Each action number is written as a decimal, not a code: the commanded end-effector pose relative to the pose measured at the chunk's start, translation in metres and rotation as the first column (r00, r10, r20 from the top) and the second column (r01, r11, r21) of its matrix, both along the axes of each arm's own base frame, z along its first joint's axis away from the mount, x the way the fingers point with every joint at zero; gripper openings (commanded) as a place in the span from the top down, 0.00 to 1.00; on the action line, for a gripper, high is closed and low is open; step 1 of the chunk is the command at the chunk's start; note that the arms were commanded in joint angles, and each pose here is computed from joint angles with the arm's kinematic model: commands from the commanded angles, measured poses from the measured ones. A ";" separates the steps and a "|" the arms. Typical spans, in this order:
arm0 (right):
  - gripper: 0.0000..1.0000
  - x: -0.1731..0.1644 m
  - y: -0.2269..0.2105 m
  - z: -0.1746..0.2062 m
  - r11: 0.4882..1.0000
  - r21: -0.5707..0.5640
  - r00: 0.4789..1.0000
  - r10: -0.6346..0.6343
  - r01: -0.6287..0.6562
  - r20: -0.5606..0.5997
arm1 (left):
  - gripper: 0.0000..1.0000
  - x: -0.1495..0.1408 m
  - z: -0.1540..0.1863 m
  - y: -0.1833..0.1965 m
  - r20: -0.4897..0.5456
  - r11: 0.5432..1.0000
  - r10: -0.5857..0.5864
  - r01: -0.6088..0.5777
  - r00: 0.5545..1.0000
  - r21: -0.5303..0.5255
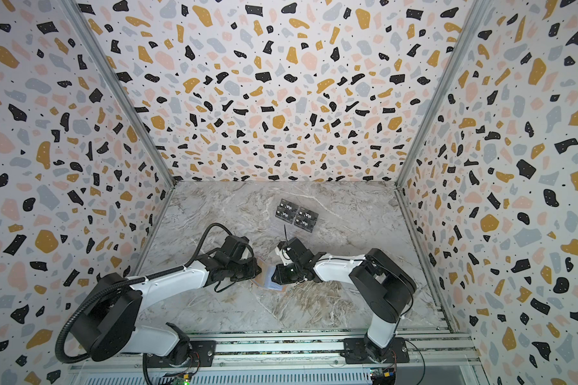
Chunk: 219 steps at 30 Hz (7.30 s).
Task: Insert credit cards into a card holder
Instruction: Close the card holder at the bottom-center of the table, then close the button on the card holder.
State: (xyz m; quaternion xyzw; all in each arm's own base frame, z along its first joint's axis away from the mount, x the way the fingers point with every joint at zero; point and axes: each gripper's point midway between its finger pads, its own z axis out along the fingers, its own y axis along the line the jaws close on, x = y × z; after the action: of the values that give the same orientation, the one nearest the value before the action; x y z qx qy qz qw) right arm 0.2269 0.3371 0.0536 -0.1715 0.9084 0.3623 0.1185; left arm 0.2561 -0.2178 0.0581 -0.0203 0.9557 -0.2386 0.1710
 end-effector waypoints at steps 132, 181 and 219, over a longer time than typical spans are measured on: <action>0.72 0.003 -0.134 0.008 0.970 -0.182 0.985 -0.169 0.160 -0.032 | 0.68 -0.055 -0.069 -0.054 -0.072 0.958 -0.242 0.250 0.968 0.140; 0.93 -0.004 -0.127 -0.013 0.987 -0.070 0.977 -0.150 0.141 -0.149 | 0.67 -0.060 -0.074 -0.052 -0.090 0.954 -0.251 0.262 0.964 0.147; 1.00 0.019 -0.066 0.002 0.997 -0.036 0.996 0.058 -0.061 -0.074 | 0.68 -0.055 -0.068 -0.054 -0.039 0.969 -0.219 0.222 0.975 0.109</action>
State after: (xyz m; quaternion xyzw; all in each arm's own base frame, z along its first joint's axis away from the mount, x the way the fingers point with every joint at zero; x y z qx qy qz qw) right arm 0.2409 0.2737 0.0571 -0.1687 0.9025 0.3915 0.0610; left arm 0.2243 -0.3016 0.0241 0.0952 0.9437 -0.2603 0.1806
